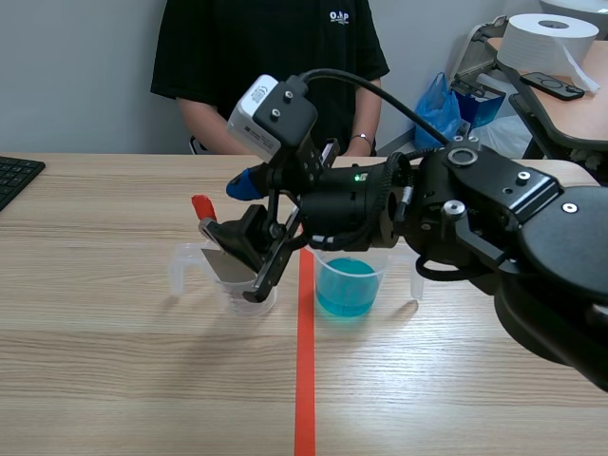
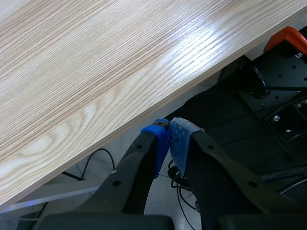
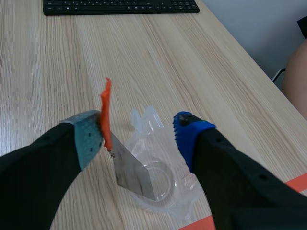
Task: Do the redox reaction experiment.
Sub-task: 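Lift the metal plate out of the left beaker, then move the plate over the blue solution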
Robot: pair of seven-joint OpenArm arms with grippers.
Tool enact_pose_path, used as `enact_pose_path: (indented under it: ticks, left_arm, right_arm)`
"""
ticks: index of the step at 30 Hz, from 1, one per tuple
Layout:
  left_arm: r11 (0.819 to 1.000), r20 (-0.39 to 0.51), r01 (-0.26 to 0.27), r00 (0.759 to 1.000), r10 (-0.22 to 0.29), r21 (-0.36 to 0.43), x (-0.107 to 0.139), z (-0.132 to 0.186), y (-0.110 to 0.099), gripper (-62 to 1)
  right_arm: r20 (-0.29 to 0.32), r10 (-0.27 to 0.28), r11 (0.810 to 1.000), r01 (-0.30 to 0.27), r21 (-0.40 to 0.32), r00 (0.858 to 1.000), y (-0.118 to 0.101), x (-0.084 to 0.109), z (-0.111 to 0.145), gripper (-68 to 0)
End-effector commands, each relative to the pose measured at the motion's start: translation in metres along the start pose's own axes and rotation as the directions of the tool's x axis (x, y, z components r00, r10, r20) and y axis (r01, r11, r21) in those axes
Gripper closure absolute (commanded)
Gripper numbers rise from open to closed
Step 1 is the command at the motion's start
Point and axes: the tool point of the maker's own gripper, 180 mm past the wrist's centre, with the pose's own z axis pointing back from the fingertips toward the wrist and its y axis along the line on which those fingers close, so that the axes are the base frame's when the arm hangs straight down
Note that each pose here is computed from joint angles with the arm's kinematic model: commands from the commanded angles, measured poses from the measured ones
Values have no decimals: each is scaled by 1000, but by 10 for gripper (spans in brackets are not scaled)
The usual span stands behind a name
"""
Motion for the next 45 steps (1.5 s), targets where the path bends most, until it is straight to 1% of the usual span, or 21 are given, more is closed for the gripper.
enact_pose_path:
  ticks: [1, 4, 11, 15, 27, 30, 33, 39, 45]
  left_arm:
    - [1000, 21, -2, 1000, 1, 5, 6, 0, 1, -38]
    - [1000, 21, -2, 1000, 1, 5, 6, 0, 1, -38]
    - [1000, 21, -2, 1000, 1, 5, 6, 0, 1, -38]
    - [1000, 21, -2, 1000, 1, 5, 6, 0, 1, -38]
    - [1000, 21, -2, 1000, 2, 5, 6, 0, 1, -38]
    - [1000, 21, -1, 1000, 1, 5, 6, 0, 1, -38]
    - [1000, 21, -1, 1000, 1, 5, 6, 0, 1, -38]
    - [1000, 20, 4, 1000, -5, 1, 6, 0, 1, -38]
    - [1000, 20, 4, 1000, -4, 2, 6, 0, 1, -38]
  right_arm:
    - [56, 22, 1000, -22, -7, 998, -6, 20, -2, -261]
    - [68, 23, 1000, -22, -7, 997, -6, 23, -2, -204]
    - [98, 23, 1000, -22, -8, 995, -6, 28, -2, -95]
    - [105, 23, 1000, -22, -8, 994, -6, 29, -1, -16]
    - [131, 23, 1000, -21, -16, 991, -10, 36, 0, -18]
    - [151, 3, 1000, 1, -26, 989, -14, 45, 3, -18]
    - [155, 5, 999, 2, -41, 988, -19, 55, 7, -18]
    - [139, 19, 999, -12, -53, 990, -22, 76, 15, -18]
    - [155, 4, 998, 5, -63, 988, -26, 99, 27, -18]
